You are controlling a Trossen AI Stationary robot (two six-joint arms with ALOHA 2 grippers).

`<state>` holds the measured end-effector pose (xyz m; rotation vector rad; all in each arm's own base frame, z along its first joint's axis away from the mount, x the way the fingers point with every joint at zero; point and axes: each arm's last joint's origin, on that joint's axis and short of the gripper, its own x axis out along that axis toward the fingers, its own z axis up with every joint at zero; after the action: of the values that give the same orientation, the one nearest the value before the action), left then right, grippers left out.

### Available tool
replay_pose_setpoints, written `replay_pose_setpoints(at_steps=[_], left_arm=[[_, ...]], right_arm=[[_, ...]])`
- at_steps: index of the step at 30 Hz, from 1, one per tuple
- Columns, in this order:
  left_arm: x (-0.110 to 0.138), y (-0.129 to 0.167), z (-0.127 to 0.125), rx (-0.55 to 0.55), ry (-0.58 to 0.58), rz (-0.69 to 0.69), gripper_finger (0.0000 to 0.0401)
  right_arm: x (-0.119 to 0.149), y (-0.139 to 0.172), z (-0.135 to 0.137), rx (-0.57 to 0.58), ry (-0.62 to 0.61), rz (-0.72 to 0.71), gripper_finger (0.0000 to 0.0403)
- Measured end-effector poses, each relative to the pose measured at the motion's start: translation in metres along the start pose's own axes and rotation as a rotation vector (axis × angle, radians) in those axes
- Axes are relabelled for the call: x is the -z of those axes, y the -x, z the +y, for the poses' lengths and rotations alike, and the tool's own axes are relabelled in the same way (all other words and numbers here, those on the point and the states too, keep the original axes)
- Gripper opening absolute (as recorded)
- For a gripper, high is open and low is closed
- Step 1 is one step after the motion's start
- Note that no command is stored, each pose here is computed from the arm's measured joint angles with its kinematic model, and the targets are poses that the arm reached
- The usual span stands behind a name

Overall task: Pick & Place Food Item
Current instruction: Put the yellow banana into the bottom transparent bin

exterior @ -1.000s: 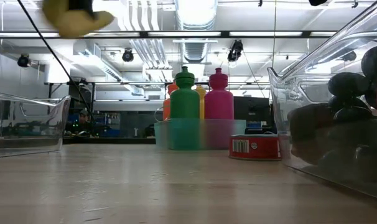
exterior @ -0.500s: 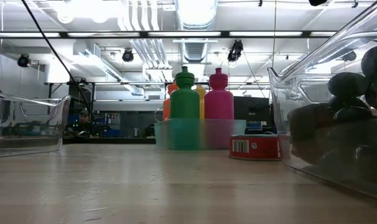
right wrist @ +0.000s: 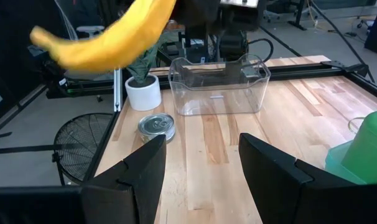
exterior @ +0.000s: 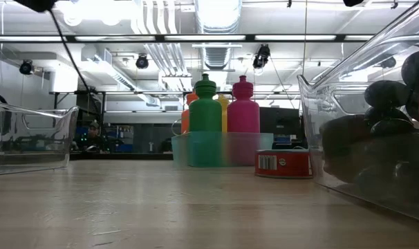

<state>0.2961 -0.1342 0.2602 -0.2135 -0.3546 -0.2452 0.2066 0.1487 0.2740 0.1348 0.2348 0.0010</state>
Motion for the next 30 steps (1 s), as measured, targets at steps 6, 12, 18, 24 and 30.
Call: replay_pose_setpoints(at_steps=[6, 12, 18, 24, 30], left_arm=[[0.039, -0.029, -0.002, -0.018, 0.010, -0.024, 0.0067], [0.065, -0.043, -0.003, -0.021, 0.081, -0.002, 0.0067], [0.084, -0.057, -0.006, -0.037, 0.153, 0.001, 0.0067], [0.110, -0.069, -0.005, -0.076, 0.175, 0.014, 0.0067], [0.130, -0.075, -0.005, -0.082, 0.170, 0.035, 0.0067]], right_arm=[[0.000, 0.000, 0.000, 0.000, 0.000, 0.000, 0.0199], [0.000, 0.000, 0.000, 0.000, 0.000, 0.000, 0.0199], [0.000, 0.000, 0.000, 0.000, 0.000, 0.000, 0.0199], [0.000, 0.000, 0.000, 0.001, 0.000, 0.000, 0.0199], [0.000, 0.000, 0.000, 0.001, 0.000, 0.000, 0.0199]])
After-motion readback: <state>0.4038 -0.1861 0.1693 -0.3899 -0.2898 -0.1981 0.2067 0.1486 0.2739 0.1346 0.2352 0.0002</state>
